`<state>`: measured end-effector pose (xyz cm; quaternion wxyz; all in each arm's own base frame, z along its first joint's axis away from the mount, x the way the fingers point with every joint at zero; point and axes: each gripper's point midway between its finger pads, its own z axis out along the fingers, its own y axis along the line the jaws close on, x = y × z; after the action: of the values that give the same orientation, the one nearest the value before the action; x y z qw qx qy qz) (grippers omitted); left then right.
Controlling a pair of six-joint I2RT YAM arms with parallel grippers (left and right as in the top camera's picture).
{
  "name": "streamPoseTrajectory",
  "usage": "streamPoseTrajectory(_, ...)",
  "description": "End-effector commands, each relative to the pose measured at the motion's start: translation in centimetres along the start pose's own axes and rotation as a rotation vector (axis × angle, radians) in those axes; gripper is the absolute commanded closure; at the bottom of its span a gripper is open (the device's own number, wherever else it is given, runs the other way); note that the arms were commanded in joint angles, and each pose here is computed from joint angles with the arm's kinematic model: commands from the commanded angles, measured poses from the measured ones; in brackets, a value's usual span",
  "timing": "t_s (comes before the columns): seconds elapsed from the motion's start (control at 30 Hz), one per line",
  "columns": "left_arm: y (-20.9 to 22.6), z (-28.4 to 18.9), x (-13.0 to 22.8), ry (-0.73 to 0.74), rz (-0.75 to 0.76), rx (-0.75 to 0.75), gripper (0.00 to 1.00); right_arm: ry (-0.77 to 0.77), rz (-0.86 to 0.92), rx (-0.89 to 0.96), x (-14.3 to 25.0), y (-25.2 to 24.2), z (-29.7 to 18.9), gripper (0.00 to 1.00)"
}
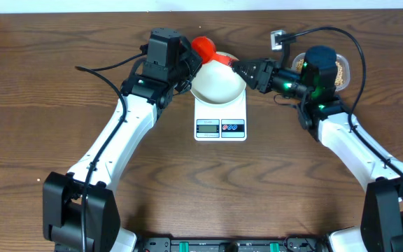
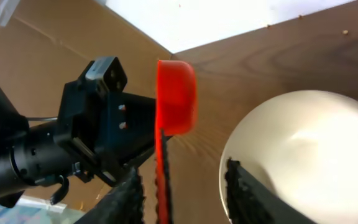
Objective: Scoop item into bowl and weigh 50g on scale
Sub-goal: 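Reach the right gripper to the scoop handle and grasp it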
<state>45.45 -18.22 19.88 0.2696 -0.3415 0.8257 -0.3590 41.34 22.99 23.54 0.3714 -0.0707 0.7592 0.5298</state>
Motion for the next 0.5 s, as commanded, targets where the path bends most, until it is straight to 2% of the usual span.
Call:
streamPoseTrajectory(0.0, -1.0, -0.8, -0.6, -0.027, 0.000, 0.021, 0.93, -0.027, -0.038, 0.007, -0.8, 0.4, 0.1, 0.60)
streamPoseTrajectory(0.33, 0.2, -0.8, -0.1, -0.007, -0.004, -0.029, 0.93, -0.010, -0.071, -0.009, -0.3, 0.8, 0.4, 0.73)
streamPoseTrajectory(0.47, 0.3, -0.8, 0.0, -0.002, -0.004, -0.034, 0.93, 0.000, -0.086, -0.016, 0.0, 1.2, 0.6, 0.74)
